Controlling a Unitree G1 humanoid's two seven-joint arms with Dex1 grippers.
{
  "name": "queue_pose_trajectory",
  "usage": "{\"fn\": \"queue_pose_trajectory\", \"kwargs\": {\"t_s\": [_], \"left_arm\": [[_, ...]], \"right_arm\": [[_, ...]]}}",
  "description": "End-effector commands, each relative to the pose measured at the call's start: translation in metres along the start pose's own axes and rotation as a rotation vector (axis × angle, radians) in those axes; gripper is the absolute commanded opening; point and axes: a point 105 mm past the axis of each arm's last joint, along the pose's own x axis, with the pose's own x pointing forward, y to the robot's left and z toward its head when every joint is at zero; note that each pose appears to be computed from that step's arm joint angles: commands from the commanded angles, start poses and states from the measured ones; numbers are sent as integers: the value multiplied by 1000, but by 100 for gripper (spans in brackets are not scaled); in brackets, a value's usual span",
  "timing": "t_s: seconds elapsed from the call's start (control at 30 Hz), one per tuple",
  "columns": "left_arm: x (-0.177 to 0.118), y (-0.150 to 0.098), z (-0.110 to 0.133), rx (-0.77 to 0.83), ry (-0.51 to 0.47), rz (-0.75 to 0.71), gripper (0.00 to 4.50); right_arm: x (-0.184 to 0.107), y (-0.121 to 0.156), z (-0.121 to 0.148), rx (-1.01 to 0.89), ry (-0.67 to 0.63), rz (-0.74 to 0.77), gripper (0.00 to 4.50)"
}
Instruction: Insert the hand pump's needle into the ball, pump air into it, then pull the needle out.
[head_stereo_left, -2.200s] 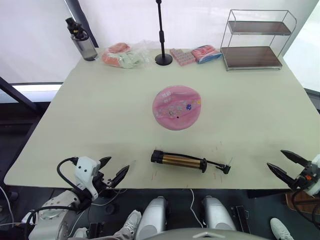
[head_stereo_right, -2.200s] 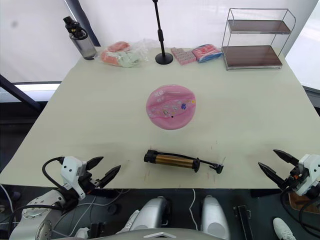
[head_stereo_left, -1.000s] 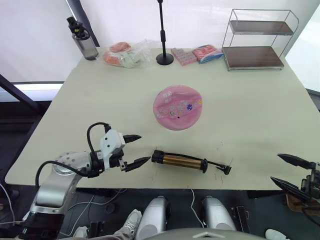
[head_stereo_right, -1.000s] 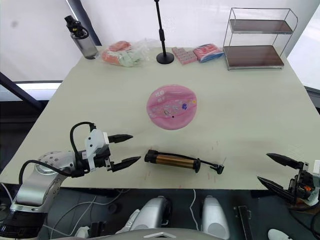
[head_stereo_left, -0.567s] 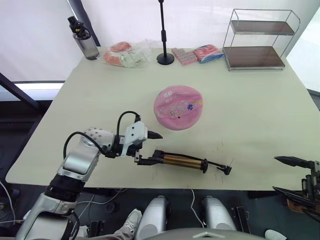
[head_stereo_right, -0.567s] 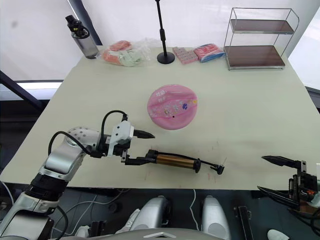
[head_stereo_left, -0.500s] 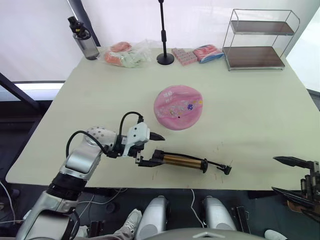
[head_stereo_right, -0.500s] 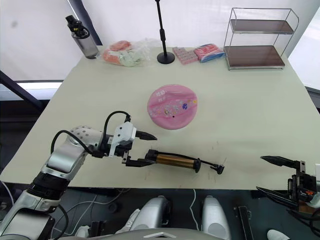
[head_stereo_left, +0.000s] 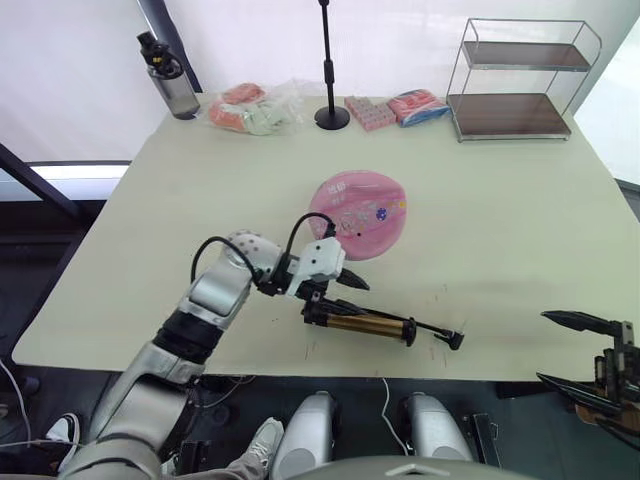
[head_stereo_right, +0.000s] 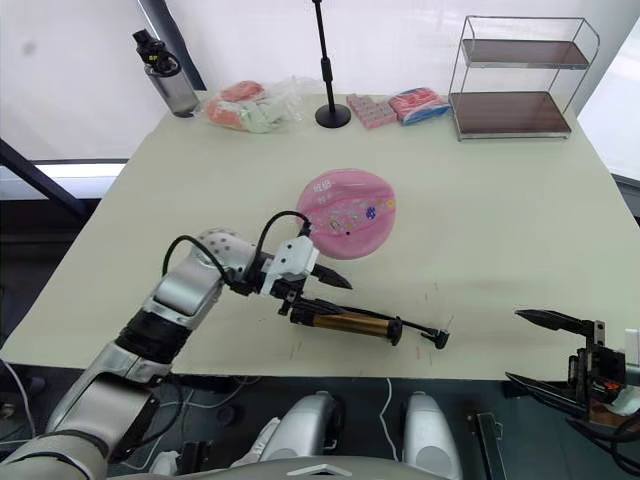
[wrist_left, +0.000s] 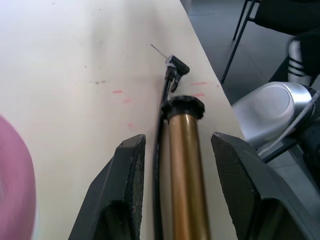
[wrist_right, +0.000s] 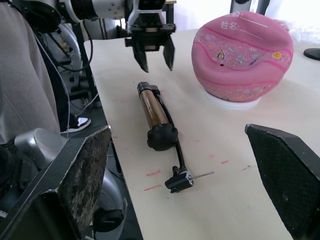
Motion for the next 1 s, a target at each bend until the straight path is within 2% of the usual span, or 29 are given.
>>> {"fn": "queue_pose_trajectory", "kwargs": {"t_s": [0.03,0.2,0.37,0.5,0.8,0.9,1.0], "left_arm": [[4,5,3,30,18,-18,223],[14,11,-14,61,174,-78,223],[24,19,-12,66,195,-92,223],[28,18,-20,77,251,-124,223],[48,24,-19,104,267,-136,223],[54,24,-26,122,315,-159,223],[61,25,-25,126,314,-164,223]], "right_arm": [[-2,0,3,-29,-5,0,450],[-6,0,1,-31,1,-6,450],[-6,0,1,-36,-4,-6,450],[-7,0,1,-39,-3,-6,450],[-6,-1,6,-53,0,1,450],[-4,0,7,-56,-1,3,450],[-3,1,8,-57,-1,5,450]]}}
